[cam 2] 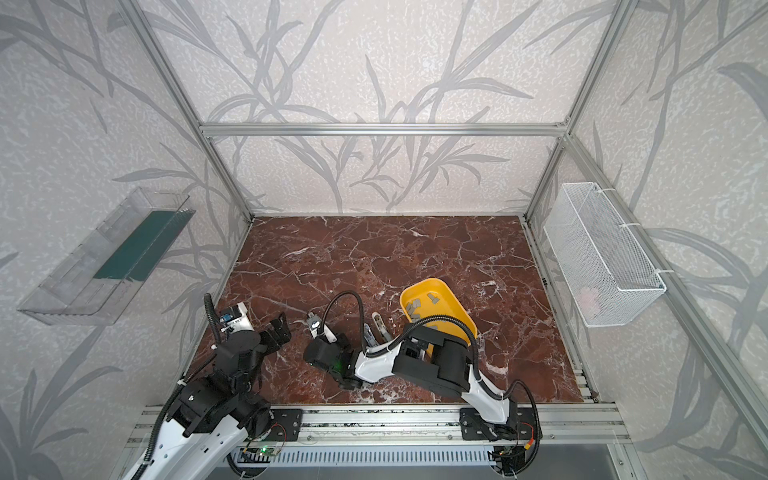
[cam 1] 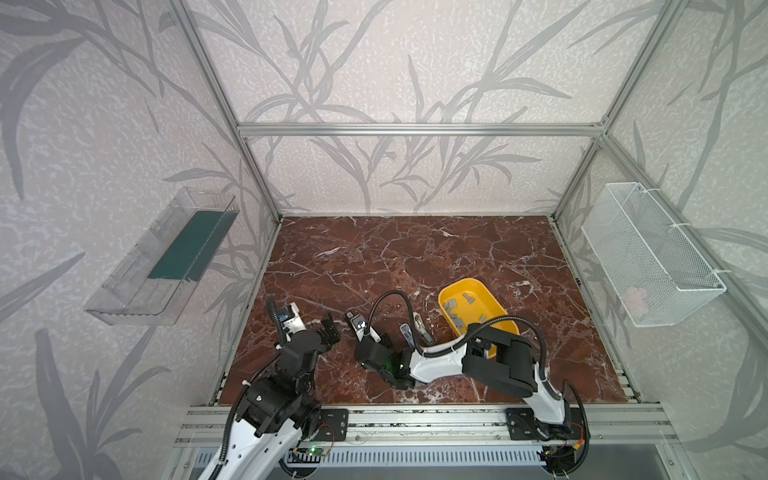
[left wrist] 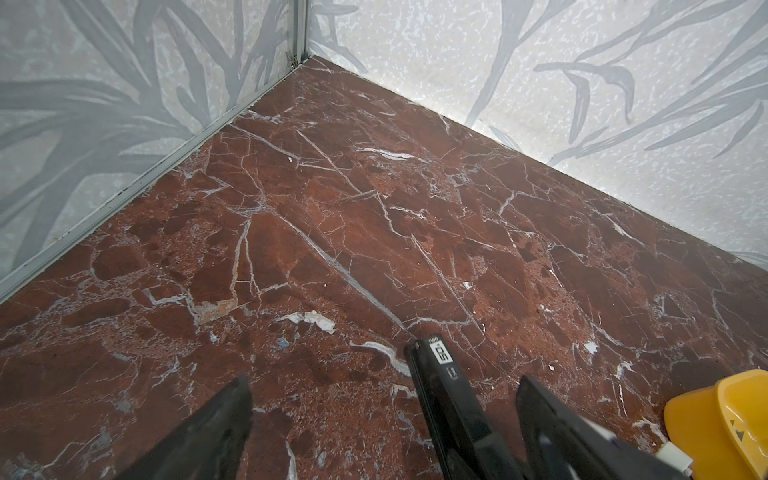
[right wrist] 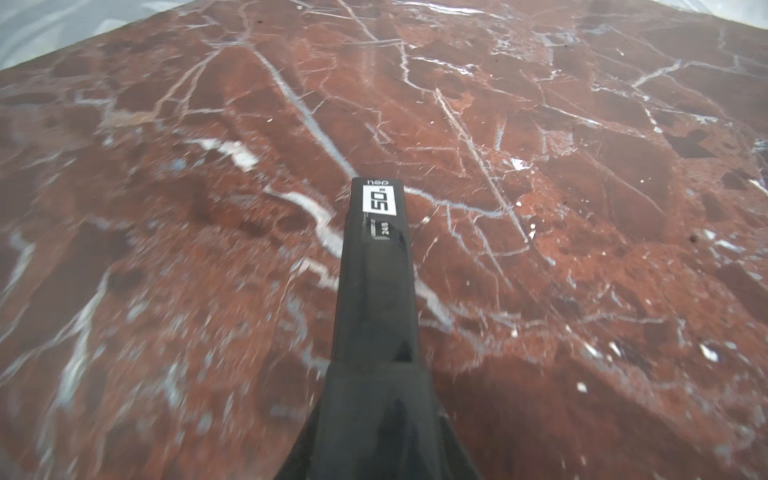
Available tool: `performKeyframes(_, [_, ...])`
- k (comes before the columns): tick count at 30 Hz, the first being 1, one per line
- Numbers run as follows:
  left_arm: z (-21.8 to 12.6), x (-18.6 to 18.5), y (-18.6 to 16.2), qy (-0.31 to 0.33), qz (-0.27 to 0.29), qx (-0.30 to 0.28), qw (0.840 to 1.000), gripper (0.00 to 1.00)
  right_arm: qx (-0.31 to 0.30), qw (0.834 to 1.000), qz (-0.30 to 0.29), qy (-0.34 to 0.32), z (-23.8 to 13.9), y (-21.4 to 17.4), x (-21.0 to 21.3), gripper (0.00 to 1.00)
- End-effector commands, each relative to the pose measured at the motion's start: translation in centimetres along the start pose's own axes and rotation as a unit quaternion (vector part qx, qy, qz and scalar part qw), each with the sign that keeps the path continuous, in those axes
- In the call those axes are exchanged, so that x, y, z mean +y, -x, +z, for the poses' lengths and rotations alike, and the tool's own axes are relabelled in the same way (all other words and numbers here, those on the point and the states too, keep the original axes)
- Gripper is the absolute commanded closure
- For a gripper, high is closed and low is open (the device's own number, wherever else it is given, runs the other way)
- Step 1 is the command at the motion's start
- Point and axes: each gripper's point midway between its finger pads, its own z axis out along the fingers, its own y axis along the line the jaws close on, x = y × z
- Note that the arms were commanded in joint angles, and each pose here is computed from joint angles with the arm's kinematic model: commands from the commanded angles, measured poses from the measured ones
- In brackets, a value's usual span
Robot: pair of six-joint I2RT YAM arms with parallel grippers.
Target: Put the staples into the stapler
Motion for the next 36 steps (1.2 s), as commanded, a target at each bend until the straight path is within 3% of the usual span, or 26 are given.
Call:
performKeyframes(1, [0.0,1.5,-0.5,0.031,-0.004,-0.001,1.0,0.01,0.021,0.998,0.007,-0.052,1.2,-0.2,-1.8,0.78])
performKeyframes(6, [0.0,1.5,-0.5,0.031,-0.005,-0.002,0.999,0.01,0.03,0.998,0.007,-0.052,2.3,0.9,-0.8,0.73])
performKeyframes(12, [0.1,1.5,-0.5,0.031,-0.004,-0.002,0.999,0.01,0.002,1.0,0.017,0.008,0.1,3.5,0.6,0.5])
performKeyframes(17, [0.2,0.9,-0.6,0.021,0.003,0.004,1.0,0.01,-0.038,0.997,-0.008,0.074,-5.7,6.6,1.6,0.37])
performKeyframes(21, [0.5,0.1,-0.8,0.009,0.013,0.015,1.0,0.01,-0.085,0.993,-0.034,0.072,-11.4,7.7,-0.4,0.25])
performKeyframes(26, [1.3,-2.2,-1.1,-0.023,0.028,0.045,0.998,0.01,-0.112,0.991,-0.003,0.075,-17.0,5.1,-6.3,0.25])
performKeyframes(32, [2.5,-9.0,-3.1,-0.165,0.009,0.101,0.981,0.04,-0.095,0.994,0.011,0.056,-20.3,0.5,-11.5,0.25])
performKeyframes(36, [2.6,-11.6,-3.6,-0.215,-0.002,0.115,0.97,0.04,-0.085,0.995,0.011,0.059,-21.5,-1.4,-13.1,0.28])
